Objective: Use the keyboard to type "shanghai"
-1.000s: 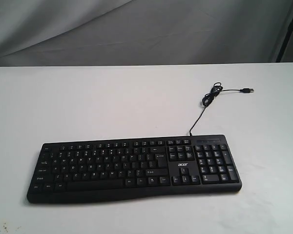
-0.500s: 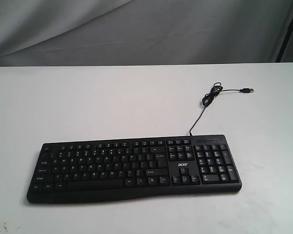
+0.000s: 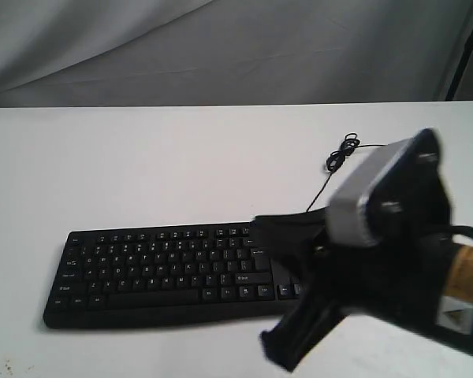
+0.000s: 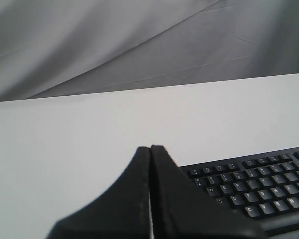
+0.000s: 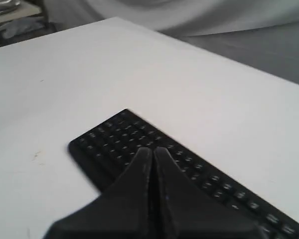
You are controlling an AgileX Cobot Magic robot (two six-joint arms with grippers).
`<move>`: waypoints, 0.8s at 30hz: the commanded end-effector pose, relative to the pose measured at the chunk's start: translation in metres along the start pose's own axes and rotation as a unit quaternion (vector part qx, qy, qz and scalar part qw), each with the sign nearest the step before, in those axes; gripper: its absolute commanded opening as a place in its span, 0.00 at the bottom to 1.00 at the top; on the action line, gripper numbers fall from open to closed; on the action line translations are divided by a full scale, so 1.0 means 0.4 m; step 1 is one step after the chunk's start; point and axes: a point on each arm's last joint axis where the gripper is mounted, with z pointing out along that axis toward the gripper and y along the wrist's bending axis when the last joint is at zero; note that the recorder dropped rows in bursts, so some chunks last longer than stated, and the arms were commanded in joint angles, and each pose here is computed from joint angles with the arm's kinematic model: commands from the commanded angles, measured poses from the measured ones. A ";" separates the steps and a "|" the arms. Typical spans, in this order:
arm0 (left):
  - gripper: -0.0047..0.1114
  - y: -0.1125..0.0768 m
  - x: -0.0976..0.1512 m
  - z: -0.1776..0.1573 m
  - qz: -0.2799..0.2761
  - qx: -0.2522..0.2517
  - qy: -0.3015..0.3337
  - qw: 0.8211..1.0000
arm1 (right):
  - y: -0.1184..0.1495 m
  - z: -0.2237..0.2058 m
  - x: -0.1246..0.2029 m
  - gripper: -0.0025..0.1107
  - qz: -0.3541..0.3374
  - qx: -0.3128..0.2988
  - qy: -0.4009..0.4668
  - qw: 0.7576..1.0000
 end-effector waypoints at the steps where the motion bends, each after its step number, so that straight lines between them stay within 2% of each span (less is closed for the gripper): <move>1: 0.04 -0.001 0.002 0.000 -0.001 0.002 -0.001 1.000 | 0.065 0.123 0.001 0.02 -0.006 -0.041 0.069 0.997; 5: 0.04 -0.001 0.002 0.000 -0.001 0.002 -0.001 1.000 | 0.096 0.239 0.000 0.02 -0.015 -0.047 0.142 0.989; 16: 0.04 -0.001 0.002 0.000 -0.001 0.002 -0.001 1.000 | 0.132 0.504 -0.077 0.02 -0.076 -0.050 0.233 0.968; 20: 0.04 -0.001 0.002 0.000 -0.001 0.002 -0.001 1.000 | 0.138 0.597 -0.015 0.02 -0.092 -0.054 0.238 0.965; 24: 0.04 -0.001 0.002 0.000 -0.001 0.002 -0.001 1.000 | 0.138 0.637 0.041 0.02 -0.094 -0.055 0.235 0.966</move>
